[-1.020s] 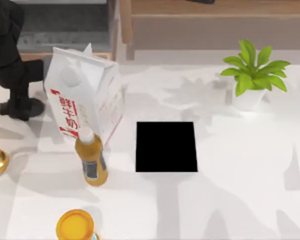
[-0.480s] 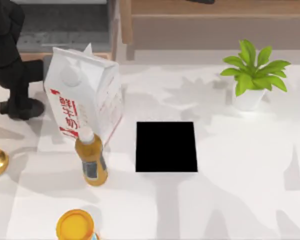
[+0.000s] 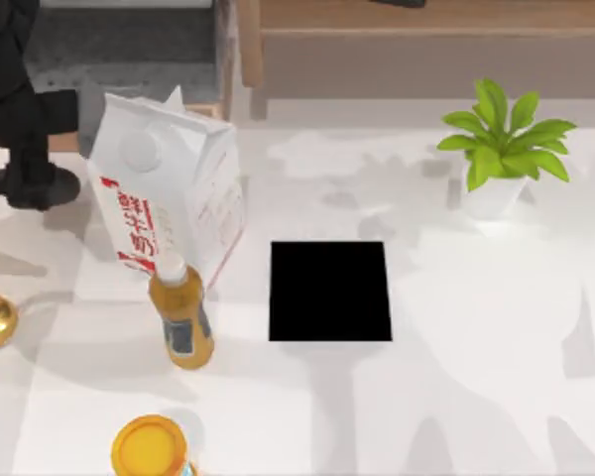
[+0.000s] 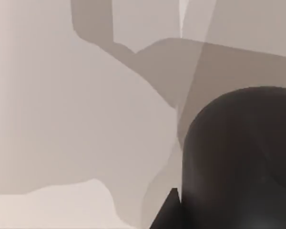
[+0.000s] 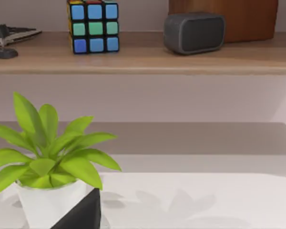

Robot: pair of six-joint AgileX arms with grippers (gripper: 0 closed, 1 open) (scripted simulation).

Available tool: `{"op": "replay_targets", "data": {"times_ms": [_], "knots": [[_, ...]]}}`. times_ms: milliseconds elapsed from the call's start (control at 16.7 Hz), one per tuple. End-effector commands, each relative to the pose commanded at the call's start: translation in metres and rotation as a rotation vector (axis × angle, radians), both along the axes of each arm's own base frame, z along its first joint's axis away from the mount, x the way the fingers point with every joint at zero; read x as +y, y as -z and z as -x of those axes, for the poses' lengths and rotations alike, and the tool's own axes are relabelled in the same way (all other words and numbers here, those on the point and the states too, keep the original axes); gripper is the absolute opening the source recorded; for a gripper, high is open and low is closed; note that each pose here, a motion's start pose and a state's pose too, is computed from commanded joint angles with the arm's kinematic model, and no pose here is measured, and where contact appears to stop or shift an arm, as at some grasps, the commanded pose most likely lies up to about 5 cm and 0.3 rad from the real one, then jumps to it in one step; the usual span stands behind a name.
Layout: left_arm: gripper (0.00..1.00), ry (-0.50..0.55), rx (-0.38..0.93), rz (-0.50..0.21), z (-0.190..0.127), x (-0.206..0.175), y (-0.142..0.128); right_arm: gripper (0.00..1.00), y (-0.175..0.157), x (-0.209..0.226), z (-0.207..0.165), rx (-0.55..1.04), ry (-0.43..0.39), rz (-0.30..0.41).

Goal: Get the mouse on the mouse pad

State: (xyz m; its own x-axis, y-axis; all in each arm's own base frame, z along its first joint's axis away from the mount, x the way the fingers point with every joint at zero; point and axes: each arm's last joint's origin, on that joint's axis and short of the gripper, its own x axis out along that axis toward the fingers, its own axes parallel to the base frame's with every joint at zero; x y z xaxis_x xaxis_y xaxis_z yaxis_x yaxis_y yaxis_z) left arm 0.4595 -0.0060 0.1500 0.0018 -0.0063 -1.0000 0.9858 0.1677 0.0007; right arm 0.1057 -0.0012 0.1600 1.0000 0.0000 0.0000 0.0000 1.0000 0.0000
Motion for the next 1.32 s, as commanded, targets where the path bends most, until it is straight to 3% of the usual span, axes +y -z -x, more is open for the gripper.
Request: {"op": "replay_targets", "data": {"times_ms": [660, 960, 1140, 1320], "knots": [[0.00, 0.000, 0.002, -0.002, 0.004, 0.000, -0.062, 1.00, 0.000, 0.000, 0.000, 0.000, 0.000, 0.000], [0.00, 0.000, 0.005, -0.003, 0.004, 0.000, -0.061, 1.00, 0.000, 0.000, 0.000, 0.000, 0.000, 0.000], [0.00, 0.079, -0.058, 0.004, 0.009, -0.009, -0.086, 1.00, 0.000, 0.000, 0.000, 0.000, 0.000, 0.000], [0.00, 0.258, -0.198, 0.002, 0.021, -0.030, -0.134, 1.00, 0.000, 0.000, 0.000, 0.000, 0.000, 0.000]]}}
